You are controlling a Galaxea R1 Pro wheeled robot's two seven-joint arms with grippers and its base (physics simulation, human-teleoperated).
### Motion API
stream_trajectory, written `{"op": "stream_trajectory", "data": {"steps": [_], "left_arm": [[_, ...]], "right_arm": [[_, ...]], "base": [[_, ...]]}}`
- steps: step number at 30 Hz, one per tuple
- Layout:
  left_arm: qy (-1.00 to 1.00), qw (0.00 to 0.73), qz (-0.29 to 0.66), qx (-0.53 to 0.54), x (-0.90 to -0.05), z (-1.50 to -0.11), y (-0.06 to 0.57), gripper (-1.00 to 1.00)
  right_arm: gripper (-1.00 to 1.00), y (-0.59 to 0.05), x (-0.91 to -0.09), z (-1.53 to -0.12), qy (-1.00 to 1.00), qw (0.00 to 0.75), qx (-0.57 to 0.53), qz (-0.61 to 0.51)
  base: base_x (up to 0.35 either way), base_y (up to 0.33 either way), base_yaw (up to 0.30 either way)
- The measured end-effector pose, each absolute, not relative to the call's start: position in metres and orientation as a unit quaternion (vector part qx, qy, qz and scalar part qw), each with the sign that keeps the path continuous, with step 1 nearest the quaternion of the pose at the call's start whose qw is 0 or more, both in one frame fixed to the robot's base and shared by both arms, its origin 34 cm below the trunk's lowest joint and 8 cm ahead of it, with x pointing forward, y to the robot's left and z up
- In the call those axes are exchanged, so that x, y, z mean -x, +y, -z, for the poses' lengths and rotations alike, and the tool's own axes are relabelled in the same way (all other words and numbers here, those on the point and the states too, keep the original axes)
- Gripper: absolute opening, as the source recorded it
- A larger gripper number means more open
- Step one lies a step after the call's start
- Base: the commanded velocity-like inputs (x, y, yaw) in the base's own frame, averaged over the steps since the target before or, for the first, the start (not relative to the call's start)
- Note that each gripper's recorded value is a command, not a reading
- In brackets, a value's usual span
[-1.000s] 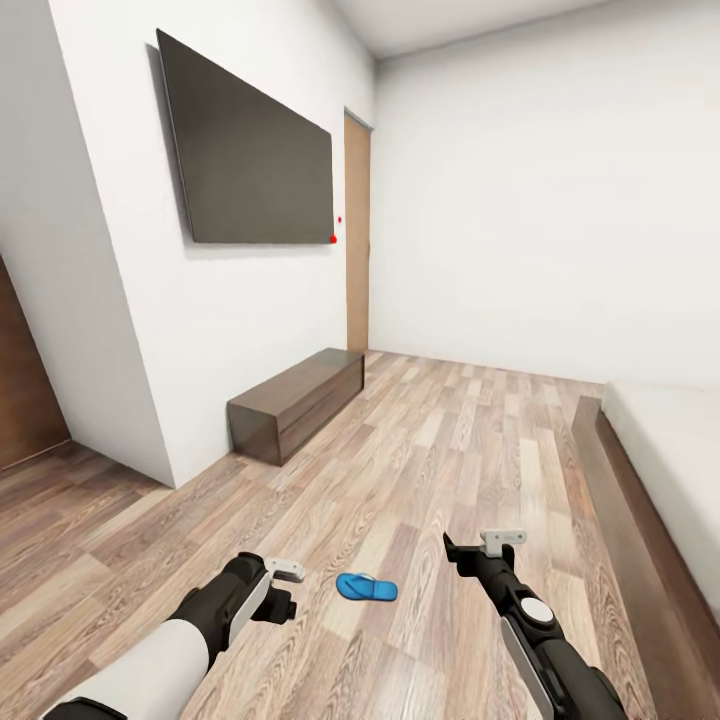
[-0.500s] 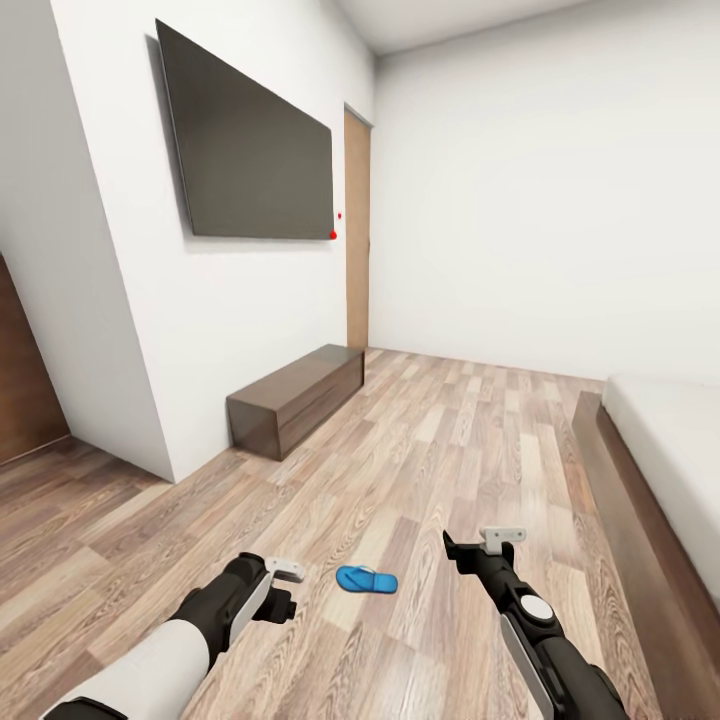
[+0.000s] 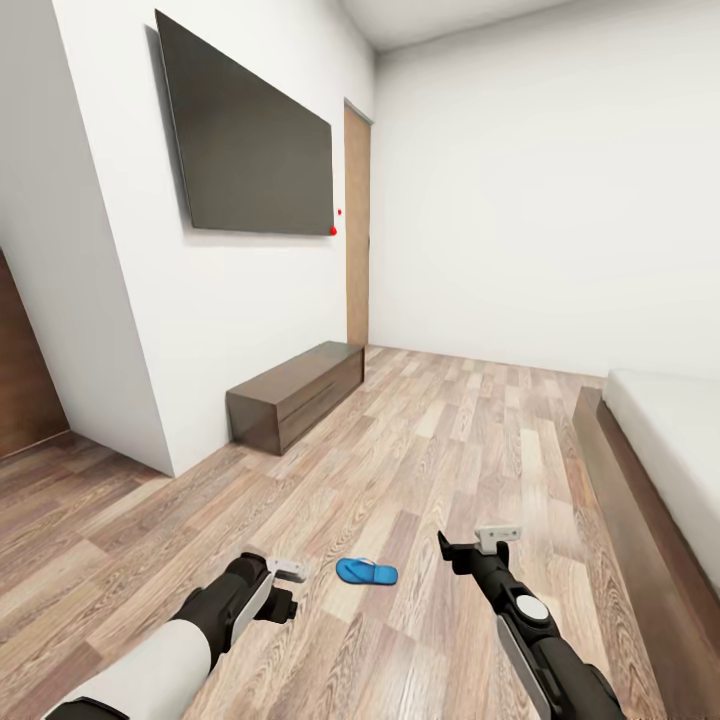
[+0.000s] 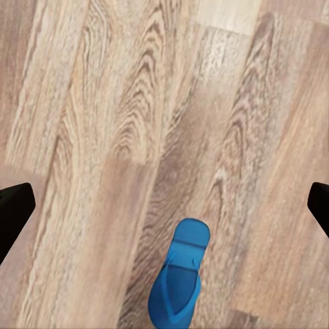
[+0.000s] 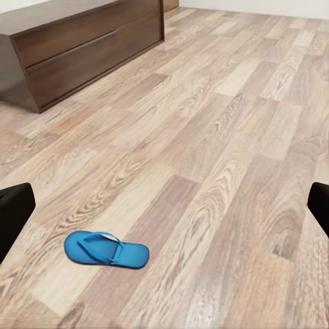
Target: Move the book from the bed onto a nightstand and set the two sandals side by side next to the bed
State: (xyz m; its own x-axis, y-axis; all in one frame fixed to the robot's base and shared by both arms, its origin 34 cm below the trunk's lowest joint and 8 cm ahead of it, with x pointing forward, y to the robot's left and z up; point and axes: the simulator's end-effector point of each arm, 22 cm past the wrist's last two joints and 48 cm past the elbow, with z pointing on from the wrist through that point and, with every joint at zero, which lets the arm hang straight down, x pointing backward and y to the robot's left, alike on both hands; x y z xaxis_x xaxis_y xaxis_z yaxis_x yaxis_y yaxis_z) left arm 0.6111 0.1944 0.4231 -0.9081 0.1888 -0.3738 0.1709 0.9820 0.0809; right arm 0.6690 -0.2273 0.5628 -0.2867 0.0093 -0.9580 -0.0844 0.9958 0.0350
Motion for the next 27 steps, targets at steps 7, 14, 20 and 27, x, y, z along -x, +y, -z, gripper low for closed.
{"op": "stream_trajectory", "data": {"steps": [7, 14, 20, 27], "left_arm": [[0.976, 0.194, -0.024, -0.092, -0.607, -0.408, 0.196, 1.00], [0.976, 0.194, -0.023, -0.093, -0.603, -0.392, 0.193, 1.00], [0.975, 0.195, -0.029, -0.106, -0.600, -0.379, 0.190, 1.00], [0.972, 0.202, -0.032, -0.114, -0.598, -0.364, 0.189, 1.00]], "right_arm": [[1.00, -0.225, -0.665, -0.548, 0.801, 0.597, 0.025, -0.040], [1.00, -0.225, -0.661, -0.531, 0.801, 0.597, 0.026, -0.041], [1.00, -0.225, -0.657, -0.518, 0.801, 0.597, 0.026, -0.040], [1.00, -0.226, -0.653, -0.501, 0.802, 0.596, 0.025, -0.040]], "base": [[0.000, 0.000, 0.000], [0.000, 0.000, 0.000], [0.000, 0.000, 0.000], [0.000, 0.000, -0.017]]}}
